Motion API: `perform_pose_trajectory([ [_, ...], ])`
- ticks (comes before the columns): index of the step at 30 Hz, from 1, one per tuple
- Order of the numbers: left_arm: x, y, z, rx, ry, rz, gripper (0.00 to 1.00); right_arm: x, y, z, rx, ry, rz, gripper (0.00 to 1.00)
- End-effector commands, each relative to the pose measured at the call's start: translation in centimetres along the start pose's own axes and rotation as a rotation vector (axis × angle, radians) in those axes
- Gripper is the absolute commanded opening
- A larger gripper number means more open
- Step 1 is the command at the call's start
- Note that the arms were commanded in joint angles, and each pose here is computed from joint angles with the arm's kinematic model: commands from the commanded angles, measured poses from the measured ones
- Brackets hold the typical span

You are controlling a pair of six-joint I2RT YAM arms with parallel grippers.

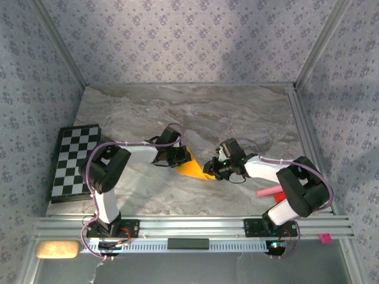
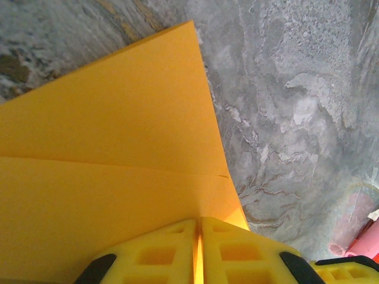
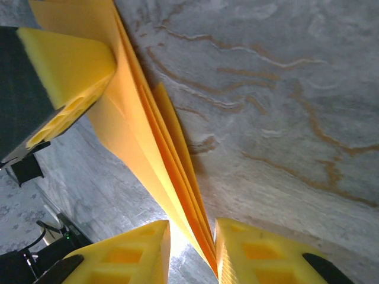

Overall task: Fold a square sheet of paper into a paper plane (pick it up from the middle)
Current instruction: Turn over the paper at the center of the table.

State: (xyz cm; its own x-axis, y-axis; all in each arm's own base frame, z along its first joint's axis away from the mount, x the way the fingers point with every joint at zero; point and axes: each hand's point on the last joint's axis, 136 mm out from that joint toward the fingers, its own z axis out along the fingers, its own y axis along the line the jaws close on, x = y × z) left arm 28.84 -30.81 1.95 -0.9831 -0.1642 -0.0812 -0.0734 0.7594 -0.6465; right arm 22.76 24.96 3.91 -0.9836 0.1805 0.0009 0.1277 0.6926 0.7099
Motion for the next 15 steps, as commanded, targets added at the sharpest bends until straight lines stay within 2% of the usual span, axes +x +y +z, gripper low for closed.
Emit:
perform_pose_trajectory([
  [1,1.36,2.53,0.30,-0.082,0.029,-0.037,0.13,-0.07,0.39,0.24,-0.034,0.016,0.005,0.27],
  [15,1.40,2.53,0.18,-0.081,0.027,-0.042,0.13,0.30,0.27,1.23,-0.054,0.068,-0.007,0.26],
])
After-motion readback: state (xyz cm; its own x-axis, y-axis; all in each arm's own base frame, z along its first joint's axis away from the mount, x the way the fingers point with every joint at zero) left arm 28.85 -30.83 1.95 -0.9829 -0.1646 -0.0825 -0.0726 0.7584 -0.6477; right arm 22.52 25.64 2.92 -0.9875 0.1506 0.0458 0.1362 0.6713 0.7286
